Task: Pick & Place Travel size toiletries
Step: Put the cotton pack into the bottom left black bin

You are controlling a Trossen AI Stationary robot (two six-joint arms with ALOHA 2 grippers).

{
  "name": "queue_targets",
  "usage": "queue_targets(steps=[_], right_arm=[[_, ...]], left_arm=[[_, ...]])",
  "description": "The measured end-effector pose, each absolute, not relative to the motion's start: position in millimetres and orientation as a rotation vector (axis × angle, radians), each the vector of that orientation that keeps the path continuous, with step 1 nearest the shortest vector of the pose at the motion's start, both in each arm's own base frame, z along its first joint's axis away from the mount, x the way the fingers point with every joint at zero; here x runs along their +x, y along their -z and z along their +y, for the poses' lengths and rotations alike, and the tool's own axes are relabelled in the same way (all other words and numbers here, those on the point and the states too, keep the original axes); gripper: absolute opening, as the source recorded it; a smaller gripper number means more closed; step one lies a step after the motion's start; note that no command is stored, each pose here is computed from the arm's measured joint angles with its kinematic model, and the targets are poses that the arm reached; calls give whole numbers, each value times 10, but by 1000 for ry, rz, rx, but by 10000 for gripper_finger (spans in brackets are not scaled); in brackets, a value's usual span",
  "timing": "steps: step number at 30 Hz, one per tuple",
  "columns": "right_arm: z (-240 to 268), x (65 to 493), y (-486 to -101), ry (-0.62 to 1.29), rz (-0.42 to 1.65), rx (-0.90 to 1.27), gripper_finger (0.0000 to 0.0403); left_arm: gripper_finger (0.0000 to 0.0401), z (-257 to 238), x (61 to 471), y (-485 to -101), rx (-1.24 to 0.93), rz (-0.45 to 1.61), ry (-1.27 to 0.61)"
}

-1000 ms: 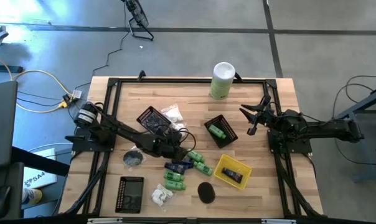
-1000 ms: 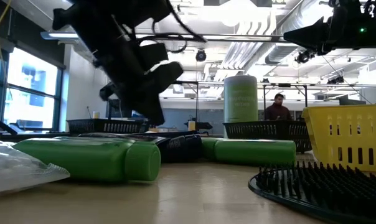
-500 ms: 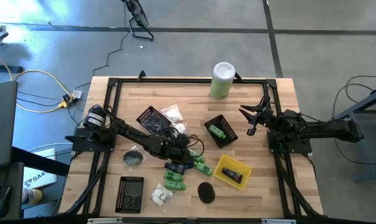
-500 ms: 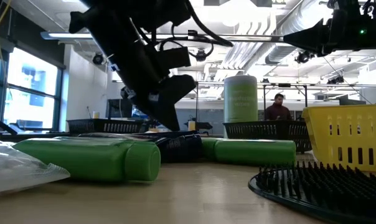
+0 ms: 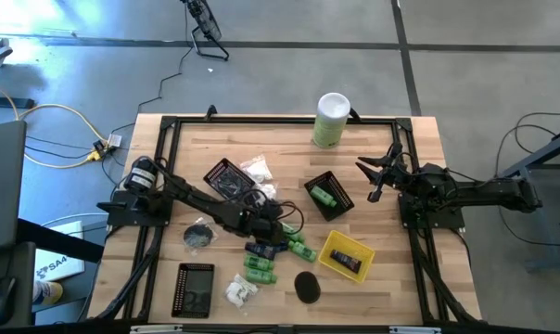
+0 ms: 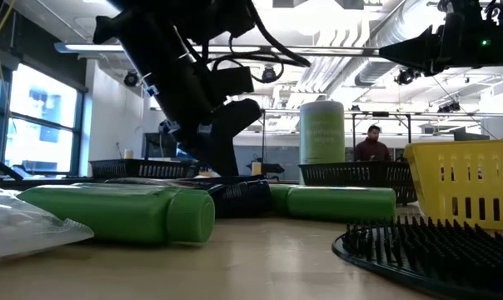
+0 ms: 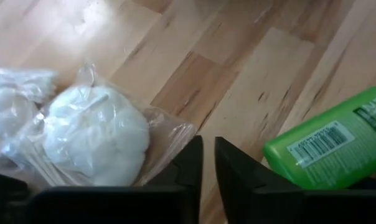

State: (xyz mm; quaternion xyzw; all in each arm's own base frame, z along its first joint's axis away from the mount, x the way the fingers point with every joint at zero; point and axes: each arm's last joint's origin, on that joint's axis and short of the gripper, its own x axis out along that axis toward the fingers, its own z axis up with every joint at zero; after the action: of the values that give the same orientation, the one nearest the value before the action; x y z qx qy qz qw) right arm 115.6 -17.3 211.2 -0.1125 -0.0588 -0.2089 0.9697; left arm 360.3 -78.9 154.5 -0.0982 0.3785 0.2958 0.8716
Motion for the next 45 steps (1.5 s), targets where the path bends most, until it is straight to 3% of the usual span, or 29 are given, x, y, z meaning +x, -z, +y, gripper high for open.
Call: queue_targets(steps=[7, 17, 29, 38, 45], right_arm=[[-173, 1156, -2111, 422, -118, -227, 66], [-173, 1157, -2111, 422, -117, -227, 66], [-173, 1157, -2111, 422, -117, -227, 66], [-173, 1158, -2103, 422, -109, -229, 66], [-173, 1161, -2088, 419, -93, -228, 66]], left_arm=[[149, -617, 3639, -1540, -396, 751, -708], [267, -548, 3666, -1528, -510, 804, -647], [278, -549, 3676, -1561, -551, 773, -653], [278, -560, 3542, -1883, -612, 735, -654], [278, -669, 3311, -1880, -695, 842, -789]])
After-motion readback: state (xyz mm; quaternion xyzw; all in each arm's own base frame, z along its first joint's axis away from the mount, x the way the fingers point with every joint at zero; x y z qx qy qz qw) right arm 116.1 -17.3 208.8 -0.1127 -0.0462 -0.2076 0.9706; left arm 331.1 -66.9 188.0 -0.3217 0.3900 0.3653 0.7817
